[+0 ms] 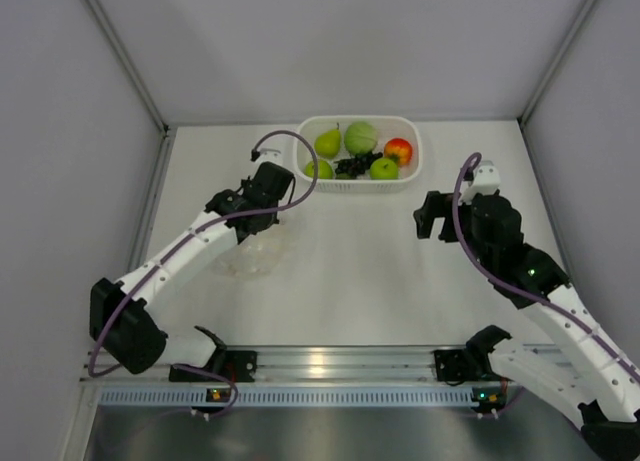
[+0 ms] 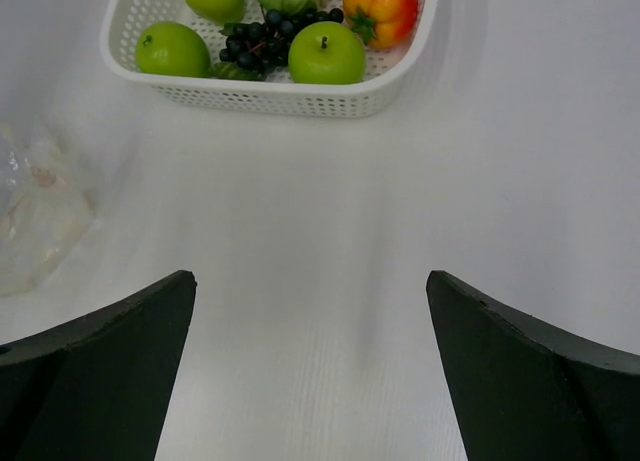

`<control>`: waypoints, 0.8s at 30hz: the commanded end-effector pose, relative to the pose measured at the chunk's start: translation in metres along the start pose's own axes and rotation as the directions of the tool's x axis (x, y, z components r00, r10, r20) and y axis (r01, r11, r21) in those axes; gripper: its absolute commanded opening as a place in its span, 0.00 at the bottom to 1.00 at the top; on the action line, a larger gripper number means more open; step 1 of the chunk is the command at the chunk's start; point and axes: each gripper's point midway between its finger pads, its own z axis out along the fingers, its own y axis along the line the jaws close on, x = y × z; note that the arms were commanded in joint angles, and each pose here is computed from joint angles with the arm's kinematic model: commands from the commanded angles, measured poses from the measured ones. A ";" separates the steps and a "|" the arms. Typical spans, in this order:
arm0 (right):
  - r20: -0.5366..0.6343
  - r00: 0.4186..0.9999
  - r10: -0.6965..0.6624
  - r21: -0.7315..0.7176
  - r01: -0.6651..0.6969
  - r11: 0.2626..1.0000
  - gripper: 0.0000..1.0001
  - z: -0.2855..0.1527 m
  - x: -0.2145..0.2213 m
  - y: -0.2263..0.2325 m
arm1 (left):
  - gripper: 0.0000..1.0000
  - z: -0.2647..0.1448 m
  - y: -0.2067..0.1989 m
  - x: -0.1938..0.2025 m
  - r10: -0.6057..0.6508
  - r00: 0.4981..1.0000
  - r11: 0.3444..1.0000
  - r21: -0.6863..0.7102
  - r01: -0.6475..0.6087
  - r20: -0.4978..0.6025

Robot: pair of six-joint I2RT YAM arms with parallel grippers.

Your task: Open the zip-top bag and remove the fake food

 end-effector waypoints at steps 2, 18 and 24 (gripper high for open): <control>-0.033 0.999 -0.014 0.056 0.016 0.998 0.99 -0.008 0.011 -0.015 | 0.29 -0.024 0.025 0.001 -0.038 0.999 0.998 -0.049 0.039 0.028; 0.011 1.000 -0.010 0.091 0.009 0.996 0.99 -0.038 -0.009 -0.026 | 0.98 -0.076 0.074 -0.020 -0.141 0.976 0.980 -0.114 0.161 0.167; 0.099 0.995 -0.020 0.181 0.001 0.984 0.99 -0.064 -0.025 -0.050 | 0.98 -0.111 0.108 -0.028 -0.283 0.908 0.938 -0.109 0.329 0.308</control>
